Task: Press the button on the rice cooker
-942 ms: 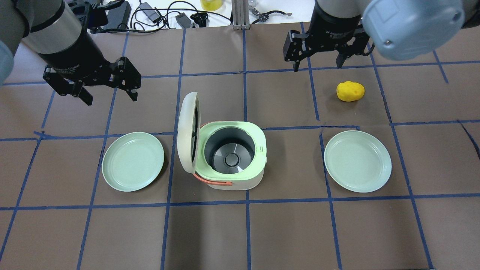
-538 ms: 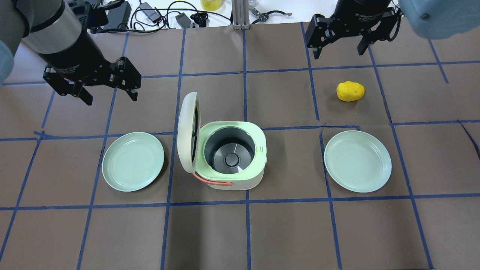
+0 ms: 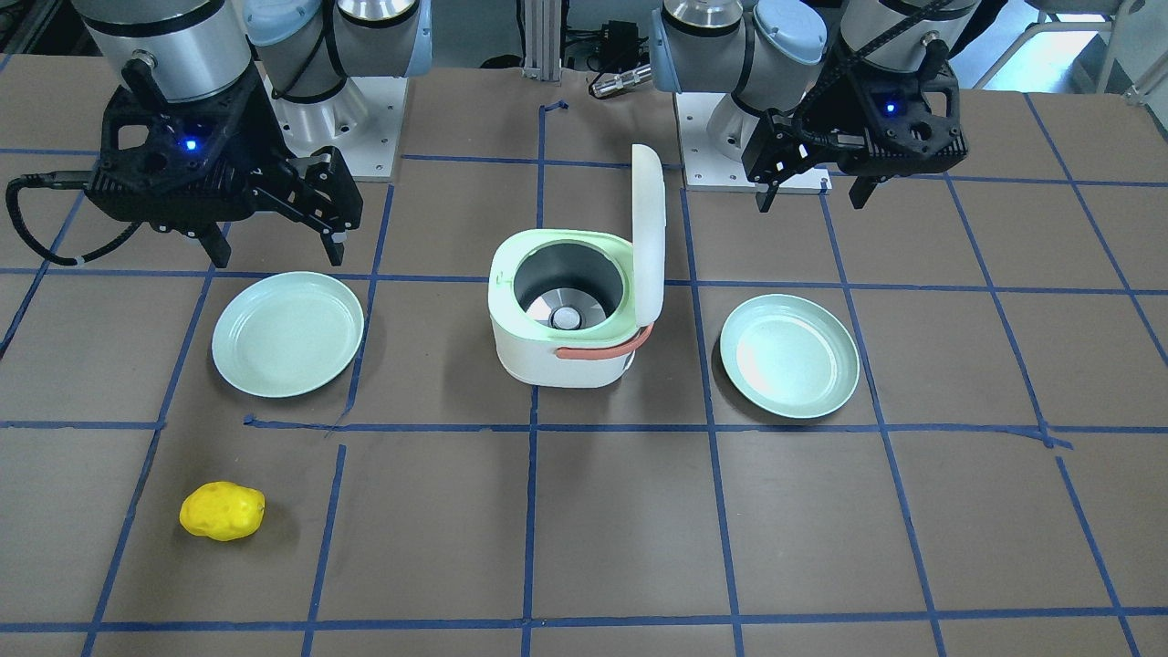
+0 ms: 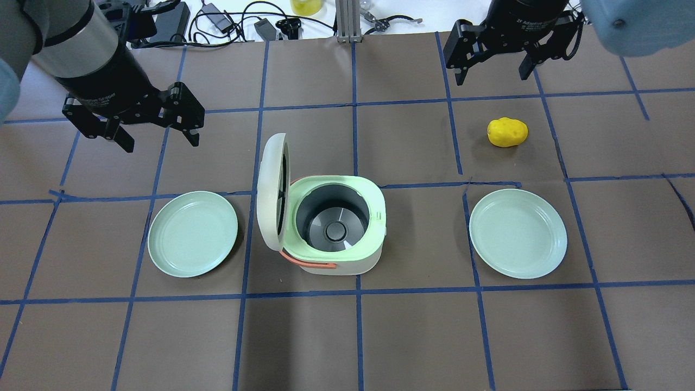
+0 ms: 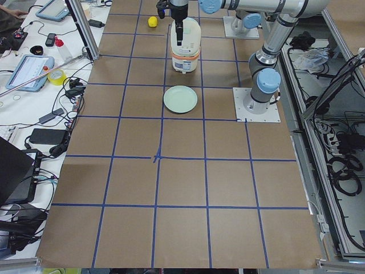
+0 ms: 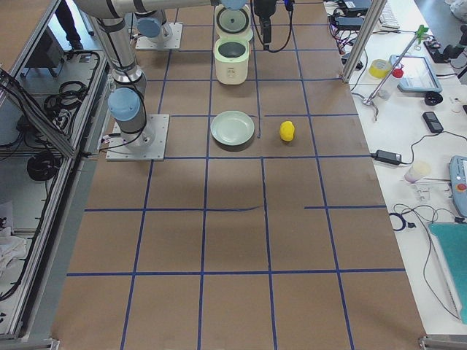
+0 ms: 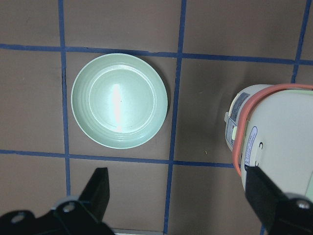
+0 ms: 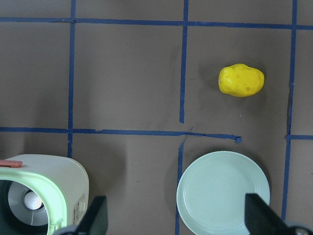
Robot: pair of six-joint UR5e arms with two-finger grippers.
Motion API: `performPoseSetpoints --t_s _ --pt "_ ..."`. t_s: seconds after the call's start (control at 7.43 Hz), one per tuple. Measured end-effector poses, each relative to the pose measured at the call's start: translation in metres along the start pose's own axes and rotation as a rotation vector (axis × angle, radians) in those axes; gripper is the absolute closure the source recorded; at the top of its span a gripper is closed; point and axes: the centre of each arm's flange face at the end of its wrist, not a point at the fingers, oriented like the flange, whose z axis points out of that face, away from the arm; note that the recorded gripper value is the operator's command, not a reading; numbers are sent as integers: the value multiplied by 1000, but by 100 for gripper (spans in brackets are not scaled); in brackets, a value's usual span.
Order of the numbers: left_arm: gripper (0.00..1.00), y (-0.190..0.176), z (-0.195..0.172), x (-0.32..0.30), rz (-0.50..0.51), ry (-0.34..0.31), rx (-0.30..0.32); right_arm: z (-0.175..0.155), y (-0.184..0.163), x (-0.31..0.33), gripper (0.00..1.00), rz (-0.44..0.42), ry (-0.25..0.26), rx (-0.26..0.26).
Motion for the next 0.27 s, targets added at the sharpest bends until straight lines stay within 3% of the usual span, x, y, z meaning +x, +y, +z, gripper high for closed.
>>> performPoseSetpoints --t_s 0.27 --pt "0 0 0 0 0 0 0 1 0 0 0 1 1 -4"
